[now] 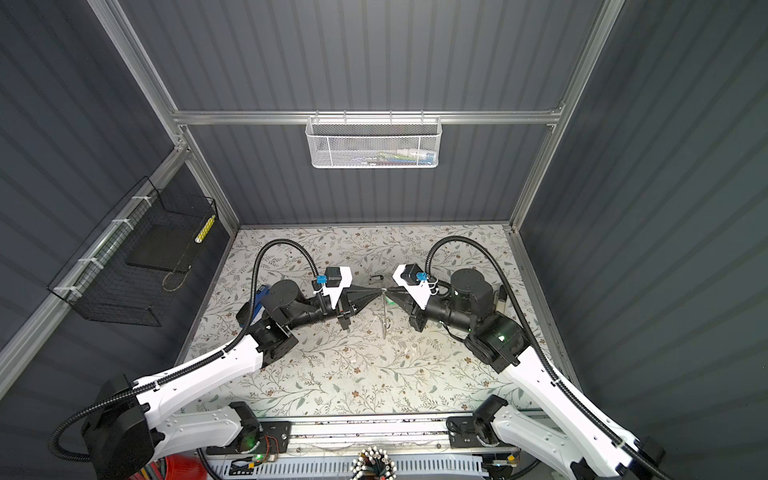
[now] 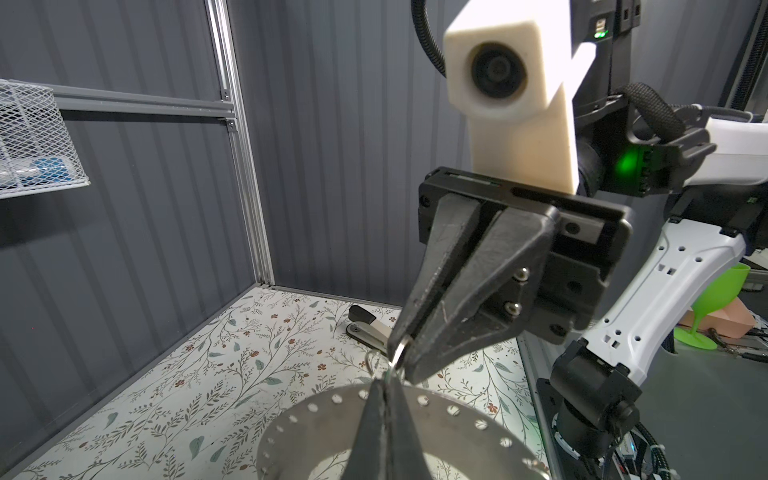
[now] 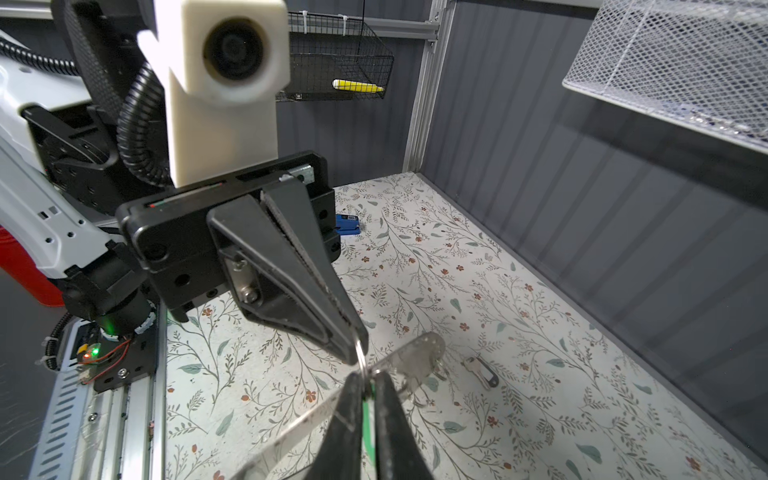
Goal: Put the keys on the keyring
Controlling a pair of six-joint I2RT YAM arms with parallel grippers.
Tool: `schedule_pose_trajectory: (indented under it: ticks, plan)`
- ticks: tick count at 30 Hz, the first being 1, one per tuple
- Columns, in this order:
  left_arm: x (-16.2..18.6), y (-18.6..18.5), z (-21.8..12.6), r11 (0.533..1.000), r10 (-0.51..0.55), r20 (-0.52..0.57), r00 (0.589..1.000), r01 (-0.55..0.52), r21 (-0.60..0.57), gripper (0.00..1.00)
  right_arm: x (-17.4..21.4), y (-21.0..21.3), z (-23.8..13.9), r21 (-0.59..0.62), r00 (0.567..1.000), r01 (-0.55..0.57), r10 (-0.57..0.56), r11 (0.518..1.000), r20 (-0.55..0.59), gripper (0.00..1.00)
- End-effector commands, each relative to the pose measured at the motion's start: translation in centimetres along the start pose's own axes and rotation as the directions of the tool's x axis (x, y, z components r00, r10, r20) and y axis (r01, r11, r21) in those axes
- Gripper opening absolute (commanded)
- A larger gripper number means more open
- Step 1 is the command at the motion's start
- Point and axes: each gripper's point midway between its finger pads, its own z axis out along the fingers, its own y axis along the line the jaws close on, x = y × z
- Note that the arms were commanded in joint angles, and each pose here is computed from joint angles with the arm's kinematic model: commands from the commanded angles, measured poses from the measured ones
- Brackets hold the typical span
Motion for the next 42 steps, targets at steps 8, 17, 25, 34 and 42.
schedule_pose_trajectory:
  ticks: [8, 17, 25, 34, 42]
  plan:
    - [-1.4, -0.1, 0.5, 0.999, 0.015, 0.019, 1.0, -0.015, 0.03, 0.0, -0.6, 0.5, -0.3, -0.031, 1.0, 0.008, -0.007, 0.999, 0.016, 0.0]
    - [-0.2, 0.4, -0.3, 0.97, 0.243, -0.243, 0.939, -0.239, 0.045, 0.27, 1.7, 0.7, -1.2, -0.047, 0.983, -0.04, 0.031, 0.998, -0.181, 0.0]
    - [1.3, 0.2, -1.0, 0.929, 0.369, -0.363, 0.856, -0.341, 0.142, 0.27, 2.1, 0.7, -0.9, -0.062, 0.965, -0.067, 0.048, 0.996, -0.258, 0.0]
    - [1.9, -0.1, -0.9, 0.9, 0.437, -0.416, 0.798, -0.379, 0.218, 0.27, 2.3, 0.7, -0.4, -0.085, 0.955, -0.082, 0.054, 0.993, -0.292, 0.0]
    - [2.4, -0.7, -0.2, 0.895, 0.444, -0.421, 0.791, -0.37, 0.25, 0.24, 2.4, 0.9, -0.1, -0.101, 0.949, -0.099, 0.063, 0.99, -0.308, 0.0]
